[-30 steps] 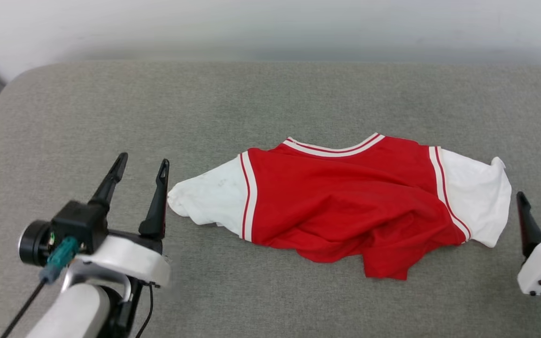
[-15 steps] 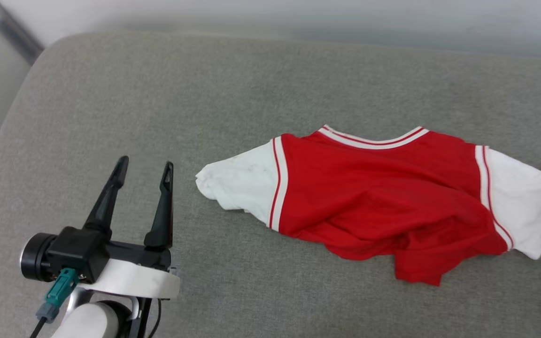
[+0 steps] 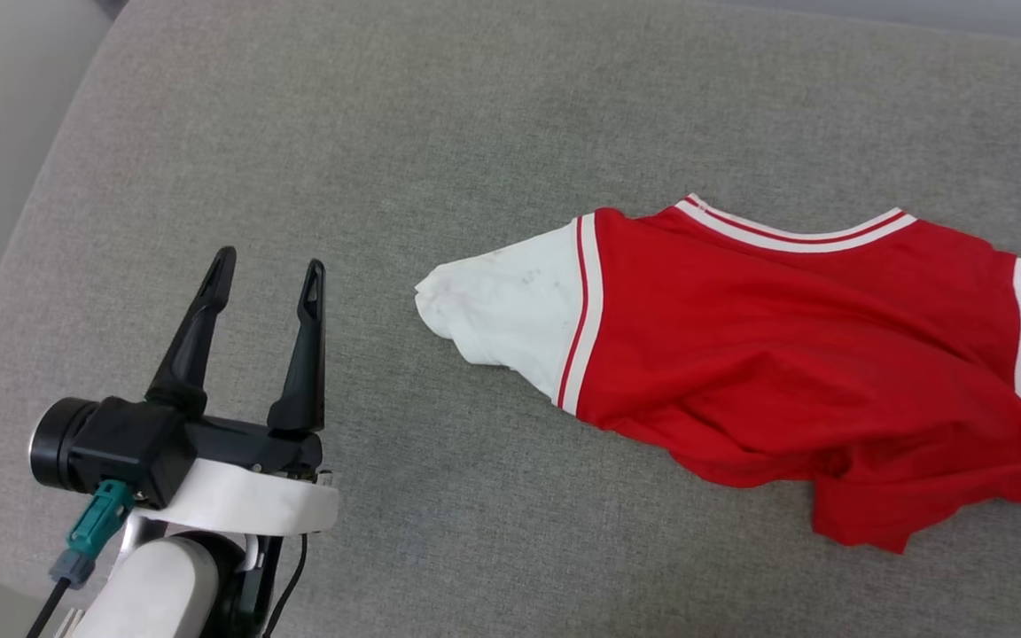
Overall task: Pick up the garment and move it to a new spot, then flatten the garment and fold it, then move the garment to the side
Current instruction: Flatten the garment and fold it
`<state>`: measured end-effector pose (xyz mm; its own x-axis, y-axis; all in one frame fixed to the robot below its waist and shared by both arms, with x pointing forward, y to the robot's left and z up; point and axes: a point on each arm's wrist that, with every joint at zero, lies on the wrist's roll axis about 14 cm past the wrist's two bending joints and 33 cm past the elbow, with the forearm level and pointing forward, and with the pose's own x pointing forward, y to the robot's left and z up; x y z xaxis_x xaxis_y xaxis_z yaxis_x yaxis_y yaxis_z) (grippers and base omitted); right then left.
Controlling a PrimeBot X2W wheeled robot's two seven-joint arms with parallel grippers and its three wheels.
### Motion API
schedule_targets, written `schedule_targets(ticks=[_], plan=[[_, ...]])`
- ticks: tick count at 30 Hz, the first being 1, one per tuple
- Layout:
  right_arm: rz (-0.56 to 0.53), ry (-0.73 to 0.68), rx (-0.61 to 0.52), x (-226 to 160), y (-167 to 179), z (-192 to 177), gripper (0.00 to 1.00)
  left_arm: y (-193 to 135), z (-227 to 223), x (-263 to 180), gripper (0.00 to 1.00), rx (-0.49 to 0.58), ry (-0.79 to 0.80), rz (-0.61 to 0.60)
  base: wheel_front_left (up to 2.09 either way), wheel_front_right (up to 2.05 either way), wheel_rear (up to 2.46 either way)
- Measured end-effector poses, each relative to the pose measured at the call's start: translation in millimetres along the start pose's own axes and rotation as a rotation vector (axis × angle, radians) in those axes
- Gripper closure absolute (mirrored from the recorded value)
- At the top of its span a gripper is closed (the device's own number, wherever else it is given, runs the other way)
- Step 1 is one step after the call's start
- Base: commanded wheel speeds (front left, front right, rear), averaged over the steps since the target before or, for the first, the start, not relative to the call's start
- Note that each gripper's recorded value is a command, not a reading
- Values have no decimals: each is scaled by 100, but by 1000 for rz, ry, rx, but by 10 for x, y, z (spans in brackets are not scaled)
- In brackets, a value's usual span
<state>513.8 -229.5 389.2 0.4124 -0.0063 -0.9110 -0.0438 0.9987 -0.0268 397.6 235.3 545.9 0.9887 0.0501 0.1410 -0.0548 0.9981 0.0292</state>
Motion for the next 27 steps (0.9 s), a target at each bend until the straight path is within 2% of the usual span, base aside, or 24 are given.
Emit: schedule_targets(ticks=[5, 11, 12, 13, 14, 18, 22, 25, 27], plan=[[38, 38, 19, 211, 130, -106, 0, 9, -42, 53, 0, 1, 4, 2, 0, 0, 0], [41, 31, 26, 313, 133, -135, 0, 6, -111, 104, 0, -7, 16, -6, 0, 0, 0], [42, 29, 28, 318, 134, -137, 16, 7, -140, 106, 0, -5, 24, -11, 0, 0, 0], [45, 26, 31, 321, 136, -139, 76, 9, -158, 110, 0, -2, 28, -13, 0, 0, 0], [49, 20, 31, 320, 144, -138, 100, 7, -165, 116, 0, -4, 29, -15, 0, 0, 0], [68, -20, 50, 277, 151, -125, 100, -26, -183, 122, 0, -2, 36, -47, 0, 0, 0], [75, -55, 51, 189, 126, -124, 100, -85, -290, 112, 0, 21, 109, -114, 0, 0, 0], [65, -92, 34, 26, 17, -179, 100, -149, -518, 177, 0, 18, 279, -188, 0, 0, 0], [64, -107, 35, -28, -17, -178, 100, -173, -571, 195, 0, 11, 323, -208, 0, 0, 0]])
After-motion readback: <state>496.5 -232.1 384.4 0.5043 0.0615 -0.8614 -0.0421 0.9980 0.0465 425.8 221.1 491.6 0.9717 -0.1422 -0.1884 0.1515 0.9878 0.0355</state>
